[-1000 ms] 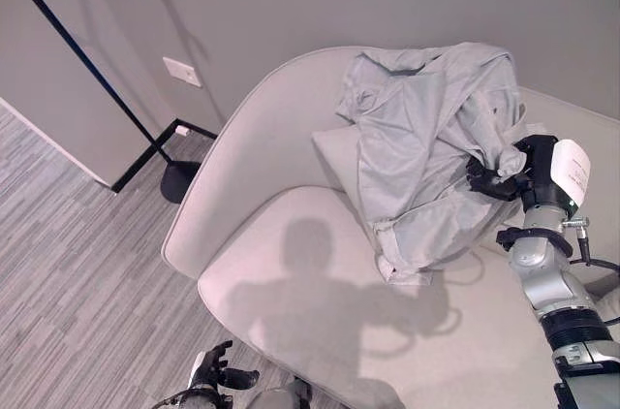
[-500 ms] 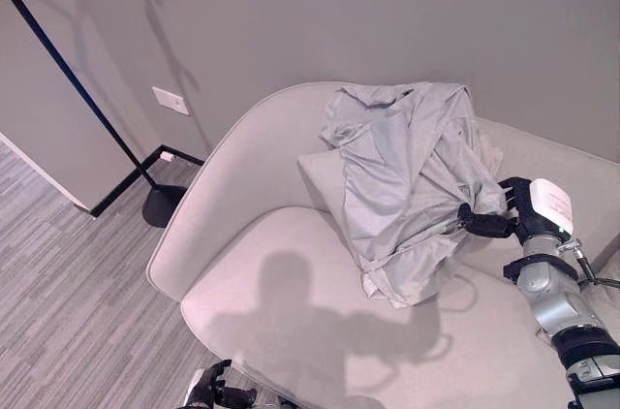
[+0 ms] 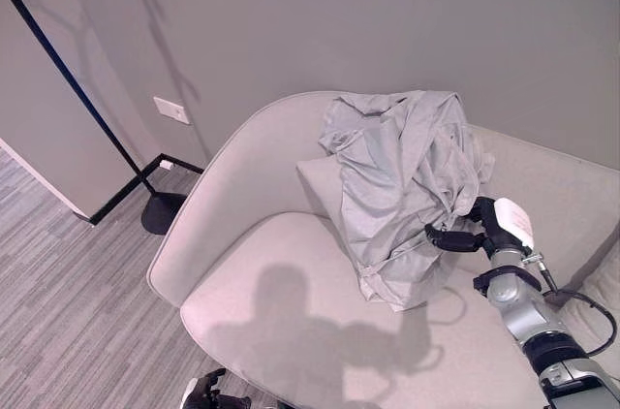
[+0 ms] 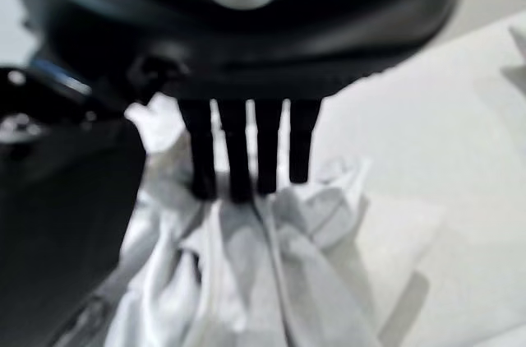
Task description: Hang the clothes on the sofa on the clothes rack.
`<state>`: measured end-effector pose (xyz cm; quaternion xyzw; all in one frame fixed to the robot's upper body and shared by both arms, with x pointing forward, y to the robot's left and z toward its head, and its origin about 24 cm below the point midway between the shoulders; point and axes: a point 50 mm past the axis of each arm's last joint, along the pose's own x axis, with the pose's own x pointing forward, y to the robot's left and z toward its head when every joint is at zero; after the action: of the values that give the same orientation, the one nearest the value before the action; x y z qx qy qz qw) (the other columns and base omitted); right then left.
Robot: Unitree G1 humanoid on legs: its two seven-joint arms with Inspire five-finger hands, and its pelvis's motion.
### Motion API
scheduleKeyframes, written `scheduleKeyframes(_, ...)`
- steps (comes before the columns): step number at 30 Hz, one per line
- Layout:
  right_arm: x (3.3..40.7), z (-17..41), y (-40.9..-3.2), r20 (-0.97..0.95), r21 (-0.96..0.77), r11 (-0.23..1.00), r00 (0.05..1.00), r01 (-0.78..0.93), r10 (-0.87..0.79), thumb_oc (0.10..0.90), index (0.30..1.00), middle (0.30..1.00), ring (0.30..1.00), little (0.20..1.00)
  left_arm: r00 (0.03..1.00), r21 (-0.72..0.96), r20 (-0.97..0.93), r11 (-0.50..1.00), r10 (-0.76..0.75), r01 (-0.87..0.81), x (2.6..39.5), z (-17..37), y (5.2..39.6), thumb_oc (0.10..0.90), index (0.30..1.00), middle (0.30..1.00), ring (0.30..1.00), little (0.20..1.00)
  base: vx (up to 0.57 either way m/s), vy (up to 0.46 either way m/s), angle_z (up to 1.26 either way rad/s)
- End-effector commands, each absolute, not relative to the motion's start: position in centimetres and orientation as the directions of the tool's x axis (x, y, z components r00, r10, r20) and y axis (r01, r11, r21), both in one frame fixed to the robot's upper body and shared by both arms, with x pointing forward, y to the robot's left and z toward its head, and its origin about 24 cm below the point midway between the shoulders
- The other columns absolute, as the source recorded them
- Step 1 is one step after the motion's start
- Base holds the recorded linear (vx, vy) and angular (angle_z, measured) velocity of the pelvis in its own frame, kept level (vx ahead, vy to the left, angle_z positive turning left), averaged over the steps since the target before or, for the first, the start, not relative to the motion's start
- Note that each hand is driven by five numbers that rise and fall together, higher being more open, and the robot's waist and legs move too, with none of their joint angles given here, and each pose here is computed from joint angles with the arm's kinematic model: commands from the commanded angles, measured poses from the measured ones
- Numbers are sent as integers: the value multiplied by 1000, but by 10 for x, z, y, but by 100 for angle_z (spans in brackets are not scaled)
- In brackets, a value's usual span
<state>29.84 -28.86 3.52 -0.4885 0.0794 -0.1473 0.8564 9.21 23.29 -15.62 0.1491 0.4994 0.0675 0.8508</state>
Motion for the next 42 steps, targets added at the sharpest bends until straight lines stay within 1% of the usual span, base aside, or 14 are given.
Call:
scheduleKeyframes(1,322,85,-300,220,-801,458,900,387,-376,800,900,900,900,900,533,350,-810,930,242,110,99,-155,228,800,900,900,900,900,31,0,-3)
scheduleKeyframes(6,327,73,-290,200,-785,478,892,394,-406,800,900,900,900,900,577,384,-787,904,217,185,107,-153,221,800,900,900,900,900,14,1,-1)
scheduleKeyframes(7,327,69,-289,185,-789,480,894,383,-408,758,836,836,836,836,583,389,-785,900,211,198,108,-152,220,800,900,900,900,900,0,0,0)
scheduleKeyframes(8,327,66,-288,169,-792,484,896,371,-411,571,556,556,556,556,587,394,-782,895,208,209,109,-152,220,800,900,900,900,900,0,0,0)
scheduleKeyframes(9,328,63,-287,153,-795,488,898,359,-412,445,368,368,368,368,590,400,-781,890,207,217,109,-152,220,800,900,900,900,900,0,0,0)
scheduleKeyframes(10,328,58,-286,131,-800,493,902,341,-411,400,300,300,300,300,596,404,-777,886,202,227,110,-152,219,800,900,900,900,900,0,0,0)
scheduleKeyframes(20,328,38,-276,36,-810,526,916,261,-399,400,300,300,300,300,608,443,-760,867,230,226,112,-151,221,800,900,900,900,900,5,-2,3)
scheduleKeyframes(25,329,57,-282,118,-772,538,908,339,-402,400,300,300,300,300,600,451,-760,868,251,207,110,-151,223,800,900,900,900,900,0,0,0)
scheduleKeyframes(29,326,66,-287,129,-639,643,883,422,-451,400,300,300,300,300,583,450,-769,870,262,202,107,-153,223,800,900,900,900,900,0,0,0)
scheduleKeyframes(31,323,60,-286,31,-326,816,868,478,-496,400,300,300,300,300,560,440,-786,873,261,211,105,-154,223,800,900,900,900,900,-19,-20,-8)
scheduleKeyframes(33,323,55,-281,-35,-47,885,884,464,-465,400,300,300,300,300,551,433,-794,875,255,219,105,-155,225,800,900,900,900,900,-44,-31,-23)
scheduleKeyframes(35,322,65,-261,23,400,852,926,337,-377,400,300,300,300,300,552,409,-799,887,236,213,109,-154,222,800,900,900,900,900,-44,-36,-22)
scheduleKeyframes(37,318,86,-229,181,665,736,929,126,-322,400,300,300,300,300,573,401,-792,887,211,228,112,-153,217,800,900,900,900,900,-15,-33,-15)
scheduleKeyframes(42,314,127,-202,369,769,634,869,-85,-331,400,300,300,300,300,570,400,-795,887,209,232,108,-154,215,800,900,900,900,900,0,0,-2)
